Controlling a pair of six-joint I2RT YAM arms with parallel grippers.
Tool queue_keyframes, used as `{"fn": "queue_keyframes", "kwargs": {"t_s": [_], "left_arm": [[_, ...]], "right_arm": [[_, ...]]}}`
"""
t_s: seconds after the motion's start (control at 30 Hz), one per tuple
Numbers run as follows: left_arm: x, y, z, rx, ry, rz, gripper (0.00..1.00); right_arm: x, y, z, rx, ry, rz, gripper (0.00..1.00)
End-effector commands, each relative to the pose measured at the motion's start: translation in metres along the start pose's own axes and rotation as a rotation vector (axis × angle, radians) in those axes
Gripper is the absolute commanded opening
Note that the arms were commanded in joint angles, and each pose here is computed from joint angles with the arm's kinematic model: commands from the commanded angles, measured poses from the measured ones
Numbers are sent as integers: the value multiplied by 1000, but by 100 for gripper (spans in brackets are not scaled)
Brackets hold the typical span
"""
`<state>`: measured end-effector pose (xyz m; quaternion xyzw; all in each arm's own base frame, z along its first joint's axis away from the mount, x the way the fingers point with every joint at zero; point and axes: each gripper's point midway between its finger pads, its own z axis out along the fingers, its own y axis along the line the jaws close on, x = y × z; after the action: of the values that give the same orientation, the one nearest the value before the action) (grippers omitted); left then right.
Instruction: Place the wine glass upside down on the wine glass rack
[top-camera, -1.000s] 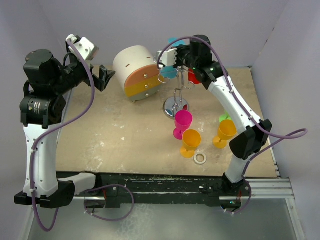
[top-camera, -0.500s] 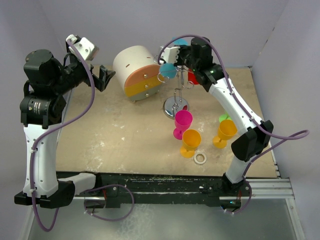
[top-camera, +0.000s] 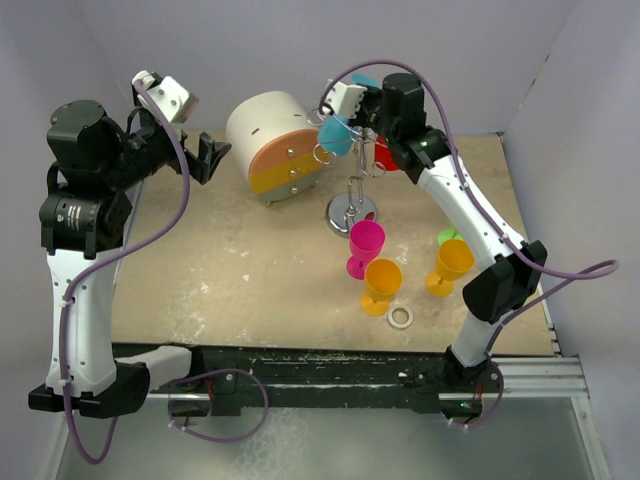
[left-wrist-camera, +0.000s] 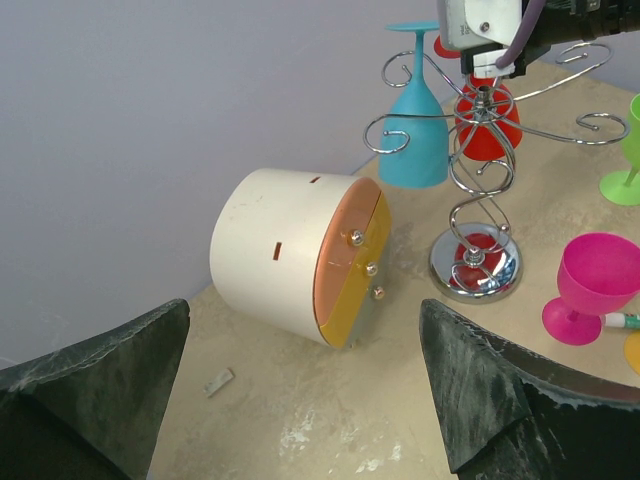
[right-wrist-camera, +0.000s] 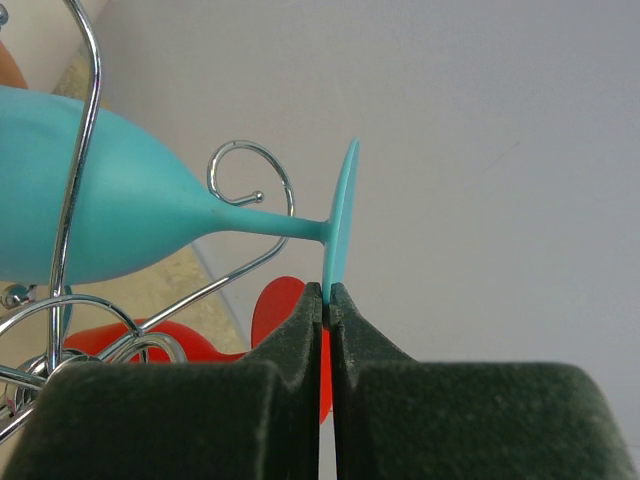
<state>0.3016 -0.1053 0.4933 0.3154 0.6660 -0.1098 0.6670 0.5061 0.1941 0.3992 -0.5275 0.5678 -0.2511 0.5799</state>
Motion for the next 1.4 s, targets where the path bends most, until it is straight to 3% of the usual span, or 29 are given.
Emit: {"fn": "queue_keyframes", "kwargs": {"t_s": [0.0,1.07,1.37], "left_arm": [[-10,-2,-6,8,-37,19,99],[4,6,12,0,-4,-30,99],[5,7,17,8,-1,-36,99]], "right_arm": [[-5,-32,-15,116,-12,107,0],[16,-47,-19,218,123,308,0],[30,-50,-19,267,197,296,0]]}}
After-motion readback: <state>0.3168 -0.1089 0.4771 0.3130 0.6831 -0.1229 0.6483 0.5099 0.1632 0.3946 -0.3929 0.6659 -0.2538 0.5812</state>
